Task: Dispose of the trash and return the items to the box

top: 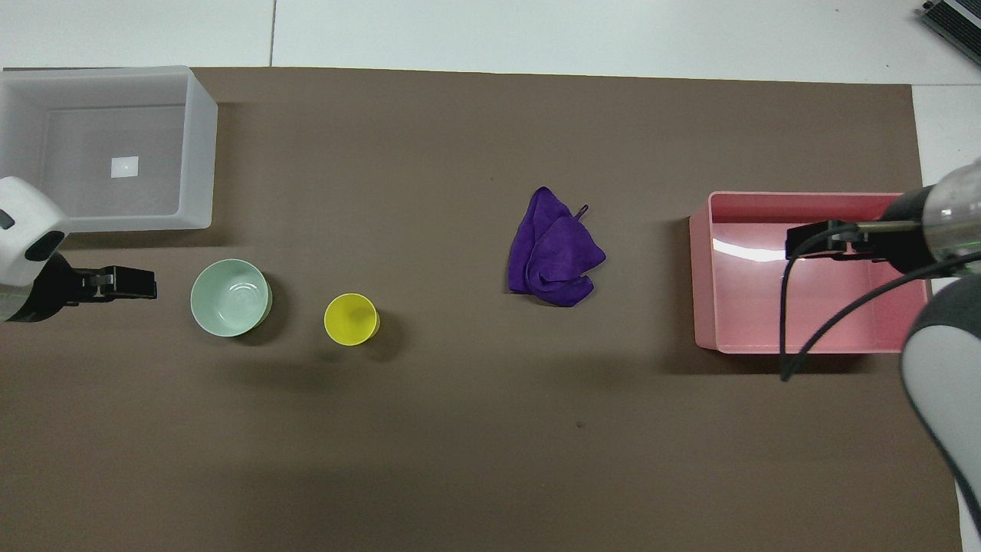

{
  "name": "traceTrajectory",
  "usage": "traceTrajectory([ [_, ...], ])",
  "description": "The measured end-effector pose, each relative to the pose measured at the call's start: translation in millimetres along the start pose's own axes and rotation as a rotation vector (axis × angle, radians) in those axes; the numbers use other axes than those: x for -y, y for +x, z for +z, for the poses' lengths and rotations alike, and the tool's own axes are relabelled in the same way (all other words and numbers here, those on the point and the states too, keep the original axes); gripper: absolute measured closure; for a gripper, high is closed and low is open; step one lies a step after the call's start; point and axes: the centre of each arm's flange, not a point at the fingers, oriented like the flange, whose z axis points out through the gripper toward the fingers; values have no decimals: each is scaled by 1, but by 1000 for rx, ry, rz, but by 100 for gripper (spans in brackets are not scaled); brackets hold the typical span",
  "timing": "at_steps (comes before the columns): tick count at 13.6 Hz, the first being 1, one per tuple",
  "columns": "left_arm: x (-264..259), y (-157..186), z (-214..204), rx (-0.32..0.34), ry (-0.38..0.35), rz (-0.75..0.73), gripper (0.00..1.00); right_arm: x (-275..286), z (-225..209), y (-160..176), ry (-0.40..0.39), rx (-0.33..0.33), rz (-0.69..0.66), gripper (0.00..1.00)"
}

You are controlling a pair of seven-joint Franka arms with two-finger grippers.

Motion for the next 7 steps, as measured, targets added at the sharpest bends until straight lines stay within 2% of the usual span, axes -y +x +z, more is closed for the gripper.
traceTrajectory([
  [3, 6, -12, 56, 22, 1, -11, 0, 71, 66, 8, 24, -30, 1, 0],
  [7, 15, -19, 141, -19, -2, -28, 0, 153, 168, 21, 70, -45, -7, 0],
])
